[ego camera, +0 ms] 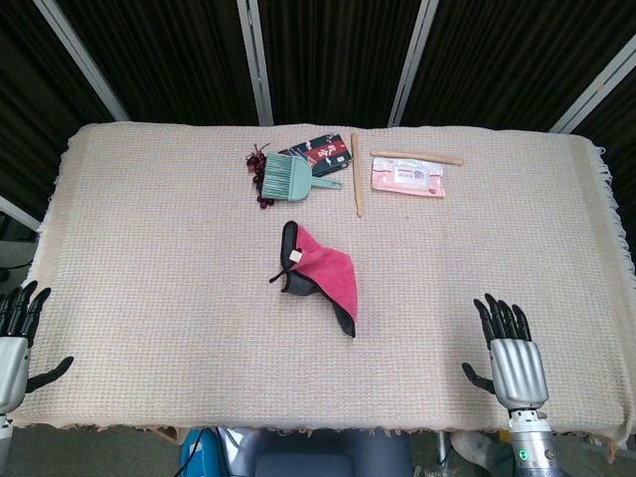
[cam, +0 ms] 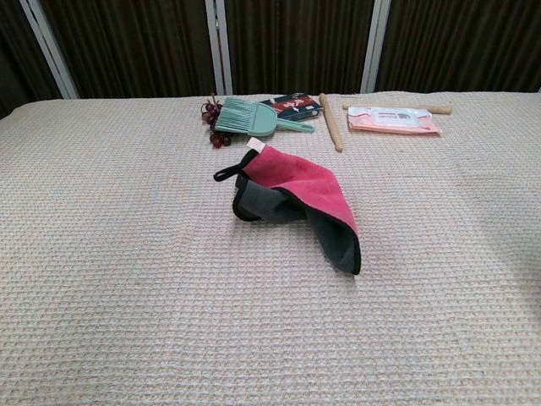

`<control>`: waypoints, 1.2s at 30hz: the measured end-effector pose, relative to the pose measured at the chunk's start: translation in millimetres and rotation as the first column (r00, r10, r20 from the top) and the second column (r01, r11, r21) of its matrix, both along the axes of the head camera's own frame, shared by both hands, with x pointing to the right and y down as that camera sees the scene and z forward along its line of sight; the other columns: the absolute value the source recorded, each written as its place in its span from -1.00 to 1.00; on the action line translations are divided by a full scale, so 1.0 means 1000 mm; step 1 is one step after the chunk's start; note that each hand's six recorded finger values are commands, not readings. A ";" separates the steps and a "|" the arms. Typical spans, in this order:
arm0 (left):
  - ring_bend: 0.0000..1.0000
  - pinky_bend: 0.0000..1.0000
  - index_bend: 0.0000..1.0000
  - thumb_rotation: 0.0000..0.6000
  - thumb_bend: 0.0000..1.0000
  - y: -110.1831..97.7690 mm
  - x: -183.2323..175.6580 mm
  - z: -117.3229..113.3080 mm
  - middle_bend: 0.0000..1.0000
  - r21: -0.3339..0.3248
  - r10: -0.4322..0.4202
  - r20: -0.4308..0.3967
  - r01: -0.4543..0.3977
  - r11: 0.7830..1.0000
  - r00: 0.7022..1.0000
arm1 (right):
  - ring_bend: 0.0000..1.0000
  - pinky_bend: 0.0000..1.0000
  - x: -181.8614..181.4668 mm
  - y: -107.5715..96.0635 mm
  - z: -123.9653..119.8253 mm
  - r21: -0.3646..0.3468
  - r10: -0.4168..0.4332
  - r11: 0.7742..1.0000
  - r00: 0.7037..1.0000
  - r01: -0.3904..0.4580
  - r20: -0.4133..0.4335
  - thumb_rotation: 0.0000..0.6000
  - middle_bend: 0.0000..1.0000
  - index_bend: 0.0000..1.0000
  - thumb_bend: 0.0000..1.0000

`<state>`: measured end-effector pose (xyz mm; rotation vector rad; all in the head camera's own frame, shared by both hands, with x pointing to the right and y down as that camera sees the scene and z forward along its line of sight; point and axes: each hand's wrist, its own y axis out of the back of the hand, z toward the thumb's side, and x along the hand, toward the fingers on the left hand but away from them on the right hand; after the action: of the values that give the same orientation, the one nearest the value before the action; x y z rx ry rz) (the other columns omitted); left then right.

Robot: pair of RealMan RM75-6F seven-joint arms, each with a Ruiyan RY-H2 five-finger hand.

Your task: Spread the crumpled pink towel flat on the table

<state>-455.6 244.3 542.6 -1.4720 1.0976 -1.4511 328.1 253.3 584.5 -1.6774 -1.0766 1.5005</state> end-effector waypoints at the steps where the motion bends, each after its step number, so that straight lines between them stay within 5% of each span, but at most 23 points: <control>1: -1.00 -1.00 -1.00 1.00 -1.00 0.000 0.000 0.000 -1.00 0.000 0.000 0.000 0.000 1.000 1.000 | -1.00 -1.00 0.000 0.000 0.000 0.000 0.000 1.000 1.000 0.000 0.000 1.00 -1.00 -1.00 -0.59; 24: -1.00 -1.00 -1.00 1.00 -1.00 0.000 0.002 0.002 -1.00 -0.002 0.008 0.006 -0.008 1.000 1.000 | -1.00 -1.00 -0.006 0.002 0.000 -0.014 0.006 1.000 0.997 -0.005 0.070 1.00 -1.00 -0.98 -0.59; 36: -1.00 -1.00 -1.00 1.00 -1.00 -0.003 0.000 0.003 -1.00 0.009 0.005 0.028 -0.005 1.000 1.000 | -1.00 -1.00 -0.041 -0.013 0.005 -0.059 -0.009 0.998 0.977 0.022 0.214 1.00 -0.98 -0.30 -0.59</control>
<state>-455.6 241.2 545.7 -1.4430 1.0819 -1.4567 286.6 240.3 589.6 -1.9198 -1.1348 1.3797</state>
